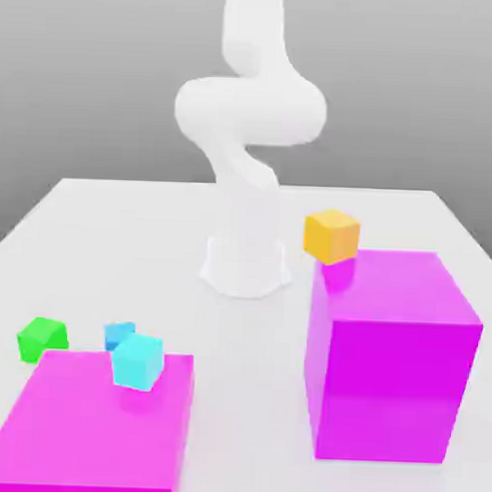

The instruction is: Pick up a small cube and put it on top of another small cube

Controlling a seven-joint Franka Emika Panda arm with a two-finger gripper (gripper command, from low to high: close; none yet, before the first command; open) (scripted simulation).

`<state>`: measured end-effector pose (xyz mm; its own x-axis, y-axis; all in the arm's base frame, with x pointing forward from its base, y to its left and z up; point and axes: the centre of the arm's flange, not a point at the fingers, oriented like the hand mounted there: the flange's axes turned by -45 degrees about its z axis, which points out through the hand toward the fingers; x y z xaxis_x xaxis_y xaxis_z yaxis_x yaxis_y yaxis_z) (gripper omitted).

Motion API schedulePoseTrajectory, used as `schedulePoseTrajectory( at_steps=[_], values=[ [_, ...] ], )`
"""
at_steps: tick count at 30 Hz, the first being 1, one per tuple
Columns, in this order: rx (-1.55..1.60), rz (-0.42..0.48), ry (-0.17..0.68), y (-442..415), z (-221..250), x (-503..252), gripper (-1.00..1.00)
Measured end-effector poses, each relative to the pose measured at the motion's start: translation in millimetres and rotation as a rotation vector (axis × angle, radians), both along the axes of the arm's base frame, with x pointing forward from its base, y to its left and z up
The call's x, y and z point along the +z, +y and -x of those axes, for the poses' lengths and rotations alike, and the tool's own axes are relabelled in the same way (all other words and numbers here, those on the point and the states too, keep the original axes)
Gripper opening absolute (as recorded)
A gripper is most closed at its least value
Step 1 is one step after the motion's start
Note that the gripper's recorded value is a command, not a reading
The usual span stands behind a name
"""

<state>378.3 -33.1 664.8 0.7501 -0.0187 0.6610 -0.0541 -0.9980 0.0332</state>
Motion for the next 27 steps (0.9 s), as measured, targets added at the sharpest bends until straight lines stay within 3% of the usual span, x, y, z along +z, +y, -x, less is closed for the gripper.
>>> schedulePoseTrajectory(
  at_steps=[5,10,16,22,27],
  values=[
    [-0.079,0.052,0.169,-79,-37,-102,0.0],
    [-0.139,0.056,0.335,-158,-33,-206,0.0],
    [-0.191,0.001,0.521,-236,19,-329,0.0],
    [-0.246,-0.122,0.673,-282,114,-441,0.0],
    [-0.227,-0.15,0.707,-280,130,-502,0.0]
  ],
)
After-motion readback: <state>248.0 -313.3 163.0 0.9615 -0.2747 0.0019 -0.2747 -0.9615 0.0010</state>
